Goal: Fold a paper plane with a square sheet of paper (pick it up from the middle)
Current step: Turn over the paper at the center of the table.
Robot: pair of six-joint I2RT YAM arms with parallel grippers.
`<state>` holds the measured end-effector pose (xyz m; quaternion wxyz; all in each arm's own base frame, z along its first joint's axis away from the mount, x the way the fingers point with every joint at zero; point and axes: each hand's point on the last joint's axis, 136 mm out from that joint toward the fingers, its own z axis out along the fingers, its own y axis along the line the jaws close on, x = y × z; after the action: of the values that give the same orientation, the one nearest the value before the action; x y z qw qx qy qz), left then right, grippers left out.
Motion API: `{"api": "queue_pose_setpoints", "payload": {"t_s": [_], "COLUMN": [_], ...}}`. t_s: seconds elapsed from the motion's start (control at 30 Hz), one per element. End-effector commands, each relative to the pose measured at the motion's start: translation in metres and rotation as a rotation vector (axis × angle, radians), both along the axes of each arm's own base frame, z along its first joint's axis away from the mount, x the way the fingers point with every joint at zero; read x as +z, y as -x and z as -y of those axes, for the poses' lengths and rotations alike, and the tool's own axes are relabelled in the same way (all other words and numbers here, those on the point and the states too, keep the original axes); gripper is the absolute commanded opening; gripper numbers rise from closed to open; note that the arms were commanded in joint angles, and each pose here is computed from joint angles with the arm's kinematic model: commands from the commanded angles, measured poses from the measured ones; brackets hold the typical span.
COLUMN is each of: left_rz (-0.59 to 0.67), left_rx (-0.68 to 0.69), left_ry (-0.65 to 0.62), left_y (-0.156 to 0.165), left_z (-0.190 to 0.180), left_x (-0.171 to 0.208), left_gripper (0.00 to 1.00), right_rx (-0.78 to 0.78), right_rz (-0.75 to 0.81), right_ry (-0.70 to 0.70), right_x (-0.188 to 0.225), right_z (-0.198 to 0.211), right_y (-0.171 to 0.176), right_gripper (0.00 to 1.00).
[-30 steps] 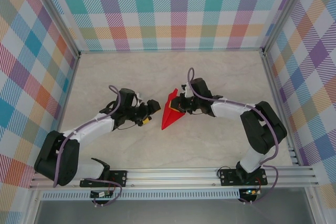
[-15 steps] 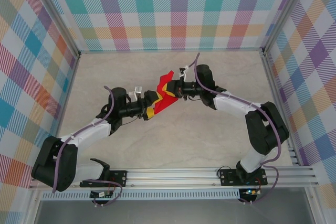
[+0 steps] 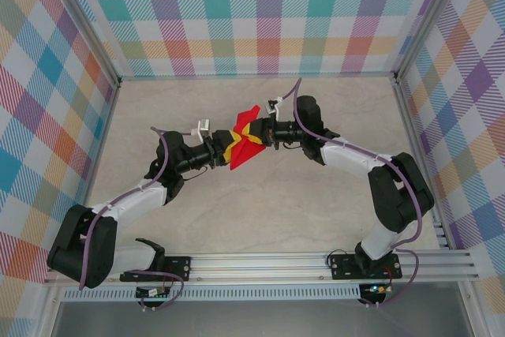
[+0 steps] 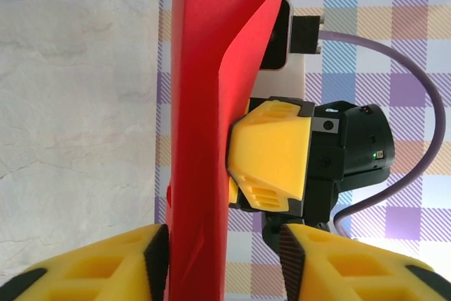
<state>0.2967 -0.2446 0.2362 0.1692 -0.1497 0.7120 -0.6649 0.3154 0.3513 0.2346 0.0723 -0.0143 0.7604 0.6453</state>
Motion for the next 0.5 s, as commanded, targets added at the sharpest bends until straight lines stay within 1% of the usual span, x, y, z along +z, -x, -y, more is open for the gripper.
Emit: {"api": "queue_pose_setpoints", "payload": {"t_s": [0.0, 0.07, 0.17, 0.23, 0.3, 0.37, 0.43, 0.47], "left_rz": [0.06, 0.057, 0.051, 0.047, 0.043, 0.043, 0.034, 0.034], "left_rx": [0.019, 0.02, 0.017, 0.016, 0.012, 0.012, 0.016, 0.016], "left_ry": [0.03, 0.021, -0.008, -0.028, -0.054, -0.09, -0.144, -0.184], "left_y": [0.001, 0.0, 0.0, -0.001, -0.001, -0.001, -0.001, -0.001], "left_z": [-0.004, -0.004, -0.004, -0.004, -0.004, -0.004, -0.006, -0.008], "left_x": [0.013, 0.011, 0.006, 0.002, -0.002, -0.006, -0.013, -0.018], "left_gripper": [0.4, 0.35, 0.24, 0.19, 0.13, 0.09, 0.08, 0.08], "right_rx": [0.025, 0.023, 0.016, 0.014, 0.01, -0.006, -0.033, -0.052], "right_rz": [0.024, 0.021, 0.017, 0.017, 0.01, 0.005, 0.012, 0.02], "right_ry": [-0.022, -0.018, -0.005, 0.004, 0.025, 0.055, 0.099, 0.137], "right_x": [0.009, 0.008, 0.005, 0.004, 0.001, -0.002, -0.005, -0.007], "right_z": [-0.001, -0.001, 0.0, 0.001, 0.002, 0.007, 0.015, 0.021], "right_y": [0.003, 0.002, 0.002, 0.003, 0.003, 0.003, 0.003, 0.004], "right_gripper": [0.14, 0.14, 0.17, 0.19, 0.22, 0.32, 0.4, 0.46]}}
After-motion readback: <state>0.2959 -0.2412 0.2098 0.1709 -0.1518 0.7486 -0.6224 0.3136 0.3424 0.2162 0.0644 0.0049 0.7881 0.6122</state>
